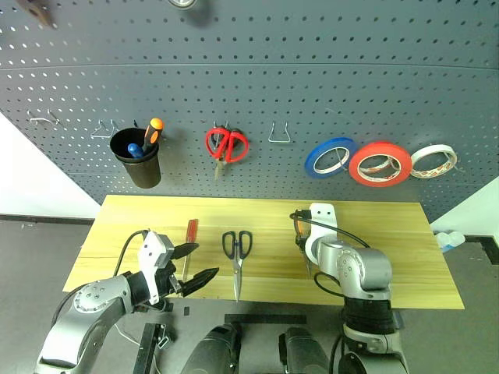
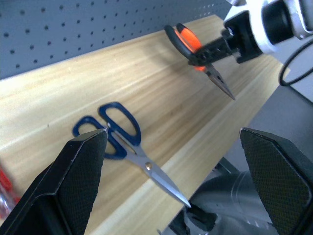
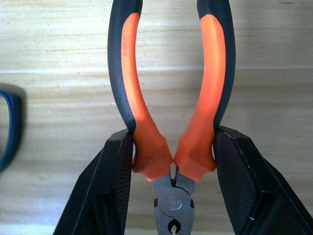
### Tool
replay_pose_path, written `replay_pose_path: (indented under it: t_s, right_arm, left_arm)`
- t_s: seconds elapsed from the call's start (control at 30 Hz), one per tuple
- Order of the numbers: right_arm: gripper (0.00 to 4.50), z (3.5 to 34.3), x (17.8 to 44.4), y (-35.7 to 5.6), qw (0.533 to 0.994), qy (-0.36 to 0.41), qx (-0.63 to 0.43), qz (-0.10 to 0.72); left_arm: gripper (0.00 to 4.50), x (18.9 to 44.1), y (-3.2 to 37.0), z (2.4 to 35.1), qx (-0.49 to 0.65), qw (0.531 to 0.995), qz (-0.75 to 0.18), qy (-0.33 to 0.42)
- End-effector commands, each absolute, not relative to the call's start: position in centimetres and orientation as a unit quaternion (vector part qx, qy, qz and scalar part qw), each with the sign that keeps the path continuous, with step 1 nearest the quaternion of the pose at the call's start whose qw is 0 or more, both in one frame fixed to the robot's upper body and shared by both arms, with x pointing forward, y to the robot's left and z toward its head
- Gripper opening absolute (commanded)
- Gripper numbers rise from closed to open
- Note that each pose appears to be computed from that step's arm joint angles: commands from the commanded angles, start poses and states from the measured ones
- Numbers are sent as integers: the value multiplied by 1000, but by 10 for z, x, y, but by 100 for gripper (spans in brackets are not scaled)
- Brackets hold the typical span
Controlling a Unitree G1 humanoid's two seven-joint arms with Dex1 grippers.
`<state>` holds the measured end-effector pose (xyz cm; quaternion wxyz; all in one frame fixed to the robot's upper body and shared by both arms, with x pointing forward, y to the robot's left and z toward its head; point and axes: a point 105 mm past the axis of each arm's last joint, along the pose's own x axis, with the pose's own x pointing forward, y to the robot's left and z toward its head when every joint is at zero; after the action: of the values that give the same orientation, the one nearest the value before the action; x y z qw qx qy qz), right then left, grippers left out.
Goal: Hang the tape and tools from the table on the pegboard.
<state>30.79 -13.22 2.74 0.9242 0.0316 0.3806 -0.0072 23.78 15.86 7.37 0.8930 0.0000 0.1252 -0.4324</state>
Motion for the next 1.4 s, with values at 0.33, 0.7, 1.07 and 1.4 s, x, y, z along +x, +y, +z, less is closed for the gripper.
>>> replay_pose_path:
  t_s: [0.33, 0.7, 1.07, 1.4]
  right_arm:
    - [211, 72, 308, -127, 971, 228, 28, 62]
    - [211, 106, 306, -105, 984, 113, 25, 138]
    - [211, 172, 321, -100, 988, -70, 41, 131]
    - [211, 225, 343, -73, 971, -198, 47, 128]
  left_arm:
    - [450, 254, 157, 79, 17, 888, -448, 100]
    - [450, 264, 157, 80, 22, 885, -456, 95]
    - [450, 266, 155, 81, 22, 882, -462, 92]
    - [450, 265, 153, 80, 19, 881, -464, 92]
